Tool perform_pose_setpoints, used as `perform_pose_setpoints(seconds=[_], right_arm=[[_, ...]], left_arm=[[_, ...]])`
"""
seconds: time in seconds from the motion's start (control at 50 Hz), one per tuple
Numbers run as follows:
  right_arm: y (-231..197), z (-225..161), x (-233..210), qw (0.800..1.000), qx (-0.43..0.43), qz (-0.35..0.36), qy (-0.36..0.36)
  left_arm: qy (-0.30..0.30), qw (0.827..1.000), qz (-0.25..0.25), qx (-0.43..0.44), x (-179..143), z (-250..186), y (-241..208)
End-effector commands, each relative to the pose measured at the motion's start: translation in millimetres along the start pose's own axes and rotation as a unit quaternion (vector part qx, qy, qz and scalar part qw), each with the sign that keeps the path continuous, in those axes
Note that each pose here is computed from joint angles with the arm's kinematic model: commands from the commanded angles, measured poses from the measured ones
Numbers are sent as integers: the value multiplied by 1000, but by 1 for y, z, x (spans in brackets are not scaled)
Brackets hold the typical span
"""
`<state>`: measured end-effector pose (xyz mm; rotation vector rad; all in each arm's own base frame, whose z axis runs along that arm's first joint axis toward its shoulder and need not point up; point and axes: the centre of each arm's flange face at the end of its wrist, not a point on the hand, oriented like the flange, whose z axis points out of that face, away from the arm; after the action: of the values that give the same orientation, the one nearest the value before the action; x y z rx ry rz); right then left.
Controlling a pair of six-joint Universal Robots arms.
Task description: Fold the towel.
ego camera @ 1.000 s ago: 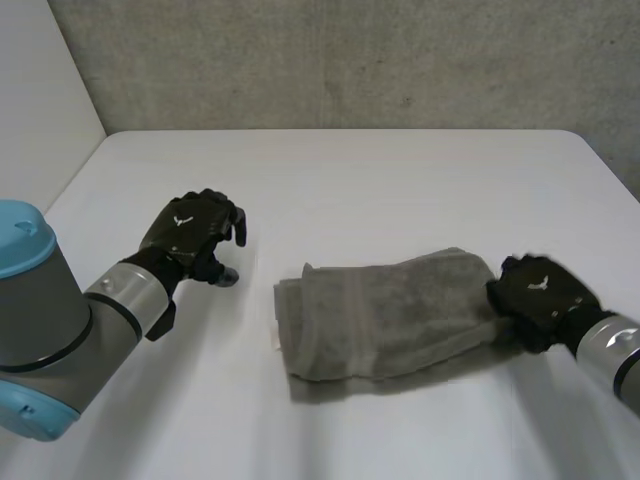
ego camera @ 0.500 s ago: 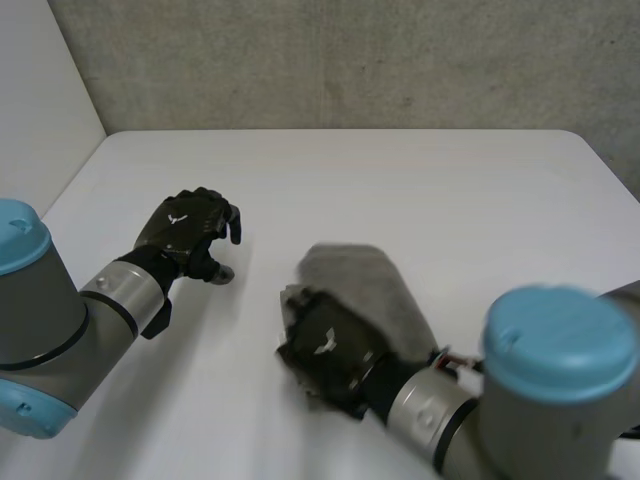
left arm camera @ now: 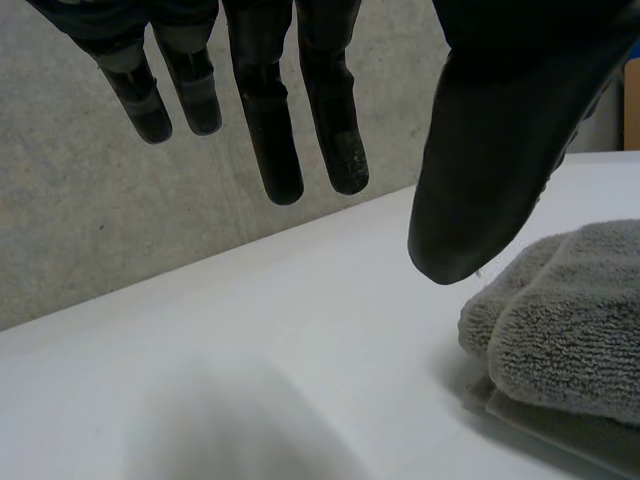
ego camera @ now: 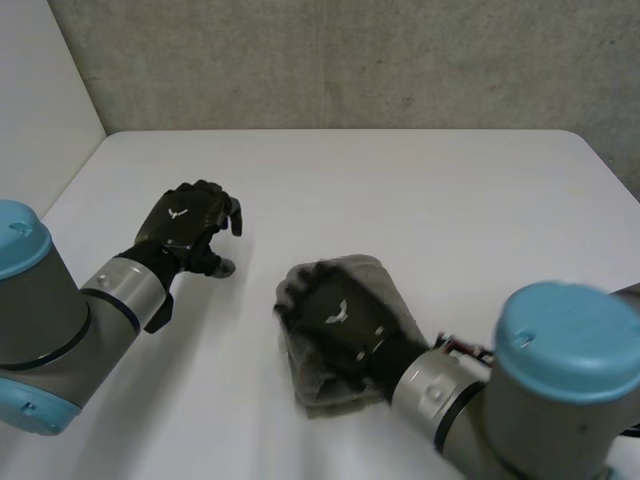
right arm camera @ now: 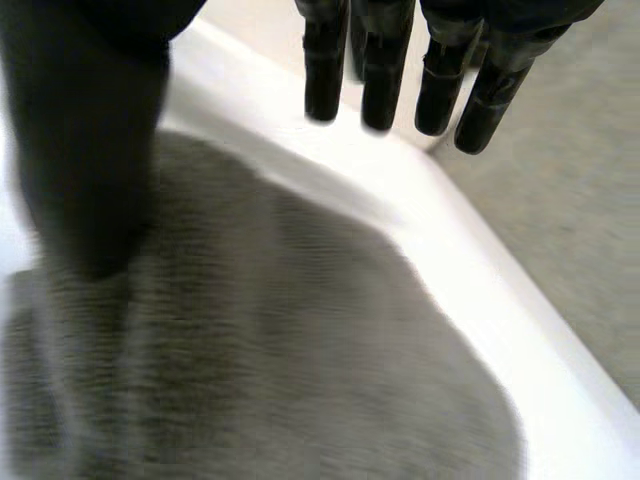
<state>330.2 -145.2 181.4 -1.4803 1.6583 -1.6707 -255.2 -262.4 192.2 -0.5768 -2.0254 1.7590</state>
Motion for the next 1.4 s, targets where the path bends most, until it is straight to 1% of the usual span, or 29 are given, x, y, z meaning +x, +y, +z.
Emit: perform_pose_setpoints(seconds=[0.02,0.04,0.06,0.08,0.12,0.2,0.24,0.3,0.32,0.36,0.38,0.4,0.5,0.62,0.68,0.74,0.9,1.12,1.18,1.22,1.24,1.26,1.28,1.3,1.32,1.34,1.36,1.38,1.4], right_arm=[[-12,-10,50,995,12,72,70],[-14,-11,63,992,15,94,85],[-14,-12,74,988,12,116,97],[-14,-12,74,988,12,116,97],[-10,-14,93,982,-7,151,112],[1,-12,102,976,-31,179,117],[9,-9,105,973,-41,192,119],[24,-1,104,968,-57,218,115],[31,3,102,964,-67,232,109],[39,7,99,962,-75,244,100],[45,10,96,960,-79,252,90],[45,10,96,960,-79,252,90],[64,21,87,957,-98,266,66],[73,24,84,956,-108,267,63],[77,26,84,956,-107,265,68],[78,28,86,957,-103,261,74],[78,27,87,957,-105,260,80],[78,26,83,959,-108,252,74],[75,25,84,962,-109,239,73],[69,23,86,965,-103,230,75],[57,20,92,968,-88,220,83],[42,15,100,970,-69,213,94],[41,15,100,970,-69,213,94],[26,10,109,971,-50,205,113],[26,10,109,971,-50,205,113],[10,4,121,970,-31,194,140],[-5,-2,133,967,-16,186,175],[-5,-2,133,967,-16,186,176],[-19,-9,146,959,-2,177,222]], left_arm=[[-27,999,-15,15,-1,0,-10],[-27,999,-15,15,-1,0,-10],[-47,998,-22,22,-2,-1,-15],[-64,997,-27,29,-1,-2,-20],[-76,996,-33,35,1,-3,-23],[-82,995,-37,37,13,-6,-23],[-67,997,-37,28,29,-10,-19],[-46,998,-39,16,44,-15,-14],[-46,998,-39,16,44,-15,-14],[-25,999,-47,-10,60,-14,3],[-25,999,-47,-10,60,-14,3],[-15,998,-53,-22,68,-13,12],[2,996,-64,-65,83,-12,36],[14,990,-55,-131,96,-17,64],[19,988,-49,-146,103,-19,74],[16,988,-47,-148,103,-19,77],[-32,988,-33,-147,94,-17,80],[-42,988,-31,-143,92,-17,77],[-43,989,-32,-138,91,-16,73],[-43,992,-37,-115,90,-15,57],[-43,992,-37,-115,90,-15,56],[-44,994,-40,-97,89,-14,43],[-46,995,-44,-78,87,-13,30],[-46,995,-44,-77,87,-13,30],[-51,996,-48,-61,83,-13,18],[-51,996,-48,-61,83,-13,17],[-55,996,-49,-42,79,-12,4],[-57,997,-49,-26,76,-12,-9],[-57,997,-49,-26,76,-12,-9]])
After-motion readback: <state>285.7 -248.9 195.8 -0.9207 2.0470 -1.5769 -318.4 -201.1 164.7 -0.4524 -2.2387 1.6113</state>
